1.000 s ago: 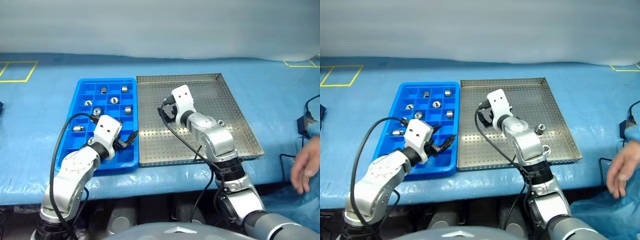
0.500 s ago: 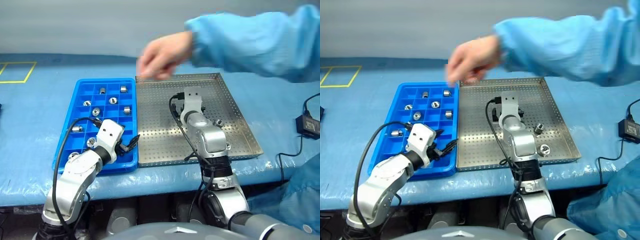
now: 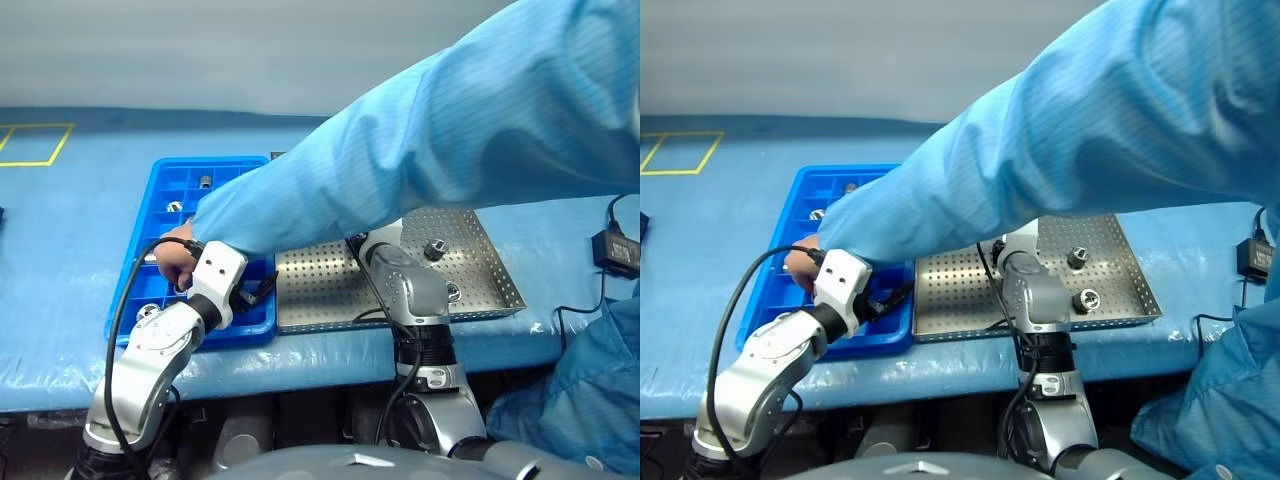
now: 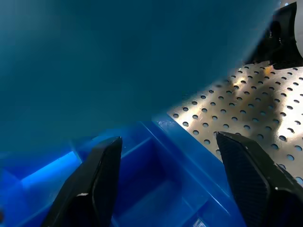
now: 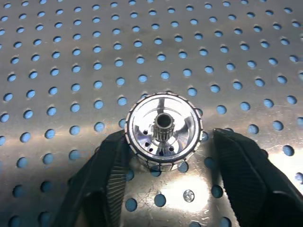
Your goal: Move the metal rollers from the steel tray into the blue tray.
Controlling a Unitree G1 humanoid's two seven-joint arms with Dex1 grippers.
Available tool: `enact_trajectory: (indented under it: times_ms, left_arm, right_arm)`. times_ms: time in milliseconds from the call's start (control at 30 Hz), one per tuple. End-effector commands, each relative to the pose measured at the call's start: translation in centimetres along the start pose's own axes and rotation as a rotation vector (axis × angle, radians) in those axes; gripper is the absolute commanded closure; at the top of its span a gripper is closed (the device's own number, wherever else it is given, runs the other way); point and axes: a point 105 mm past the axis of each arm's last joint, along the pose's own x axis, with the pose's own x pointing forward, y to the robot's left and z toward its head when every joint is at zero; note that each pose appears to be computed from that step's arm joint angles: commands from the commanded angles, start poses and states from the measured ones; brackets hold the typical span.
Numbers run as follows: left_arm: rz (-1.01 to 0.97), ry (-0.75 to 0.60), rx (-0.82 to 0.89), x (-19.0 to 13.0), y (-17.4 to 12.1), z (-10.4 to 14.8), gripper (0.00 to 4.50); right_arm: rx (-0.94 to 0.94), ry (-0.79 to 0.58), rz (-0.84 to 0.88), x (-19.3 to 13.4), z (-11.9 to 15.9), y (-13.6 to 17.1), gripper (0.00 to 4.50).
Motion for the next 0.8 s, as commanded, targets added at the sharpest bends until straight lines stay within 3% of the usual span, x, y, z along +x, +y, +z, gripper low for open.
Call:
enact_trajectory:
  times_ms: [33,100,233,433,633,800]
  left_arm:
    - [-0.002,-0.053,0.032,-0.3,-0.2,1.3,1.04]
    - [-0.001,-0.051,0.034,-0.3,-0.1,1.3,1.04]
    - [0.008,-0.049,0.033,-0.4,0.1,1.1,1.04]
    - [0.037,-0.049,0.032,-1.1,0.9,1.0,1.04]
    - [0.162,-0.002,0.041,-2.8,3.5,0.0,1.04]
    - [0.302,0.025,0.033,-4.6,5.8,-0.6,1.04]
  right_arm:
    - [0.024,-0.038,0.007,-0.2,0.9,0.3,1.59]
    - [0.036,-0.049,0.014,-0.3,1.1,0.4,1.59]
    - [0.022,-0.066,0.015,-0.3,1.3,0.5,2.49]
    - [0.018,-0.118,0.075,-0.7,2.3,1.6,2.49]
    - [-0.069,-0.237,0.518,-4.6,4.8,7.7,2.49]
    - [-0.176,-0.284,0.765,-7.9,5.3,11.0,2.49]
